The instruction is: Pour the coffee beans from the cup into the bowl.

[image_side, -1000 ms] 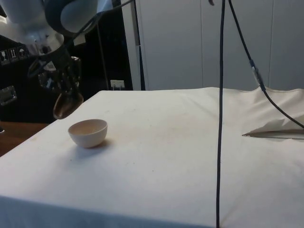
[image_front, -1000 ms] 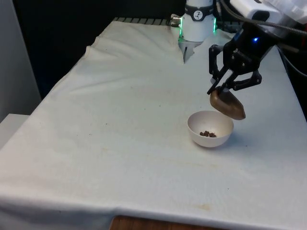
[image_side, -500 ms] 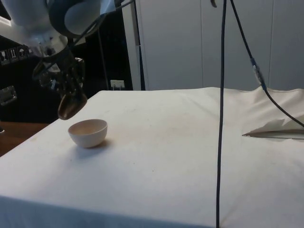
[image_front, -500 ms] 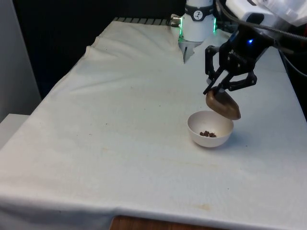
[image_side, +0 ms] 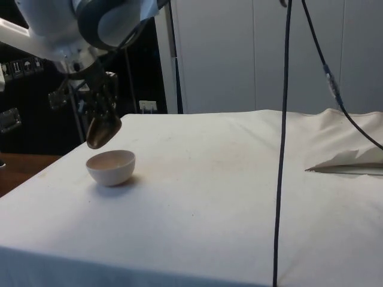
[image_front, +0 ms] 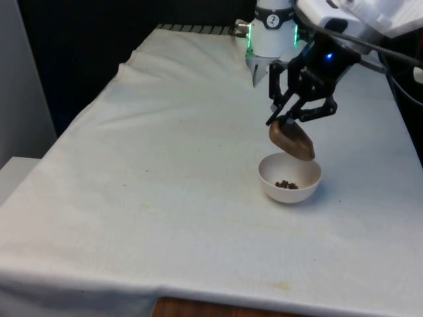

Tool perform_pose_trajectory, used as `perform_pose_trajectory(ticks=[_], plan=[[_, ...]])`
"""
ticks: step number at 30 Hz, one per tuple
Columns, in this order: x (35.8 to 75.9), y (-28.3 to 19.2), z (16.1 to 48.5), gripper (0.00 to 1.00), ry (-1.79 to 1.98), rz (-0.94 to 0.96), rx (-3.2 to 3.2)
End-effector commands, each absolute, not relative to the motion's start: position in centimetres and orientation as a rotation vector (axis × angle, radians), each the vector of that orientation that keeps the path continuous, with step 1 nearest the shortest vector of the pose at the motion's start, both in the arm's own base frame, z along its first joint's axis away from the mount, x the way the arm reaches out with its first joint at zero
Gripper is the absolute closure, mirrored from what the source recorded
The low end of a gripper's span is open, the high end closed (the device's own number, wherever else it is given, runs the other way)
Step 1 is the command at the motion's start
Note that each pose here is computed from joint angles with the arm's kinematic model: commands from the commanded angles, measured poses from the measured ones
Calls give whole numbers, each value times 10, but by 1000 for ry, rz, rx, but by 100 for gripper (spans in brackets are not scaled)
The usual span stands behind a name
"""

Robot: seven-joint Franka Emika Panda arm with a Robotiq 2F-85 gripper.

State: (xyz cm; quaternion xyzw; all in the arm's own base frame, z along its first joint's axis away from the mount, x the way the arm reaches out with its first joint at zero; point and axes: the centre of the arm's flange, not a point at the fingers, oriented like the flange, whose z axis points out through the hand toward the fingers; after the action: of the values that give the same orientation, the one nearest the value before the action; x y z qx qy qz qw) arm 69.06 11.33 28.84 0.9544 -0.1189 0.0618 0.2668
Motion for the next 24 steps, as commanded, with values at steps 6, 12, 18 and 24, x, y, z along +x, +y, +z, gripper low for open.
perform_pose_trajectory(ticks=[6,12,18,24], plan=[[680,109,288,100,-327,193,2610],[673,101,285,100,-335,185,2608],[660,95,285,100,-347,211,2648],[650,90,285,100,-353,219,2662]])
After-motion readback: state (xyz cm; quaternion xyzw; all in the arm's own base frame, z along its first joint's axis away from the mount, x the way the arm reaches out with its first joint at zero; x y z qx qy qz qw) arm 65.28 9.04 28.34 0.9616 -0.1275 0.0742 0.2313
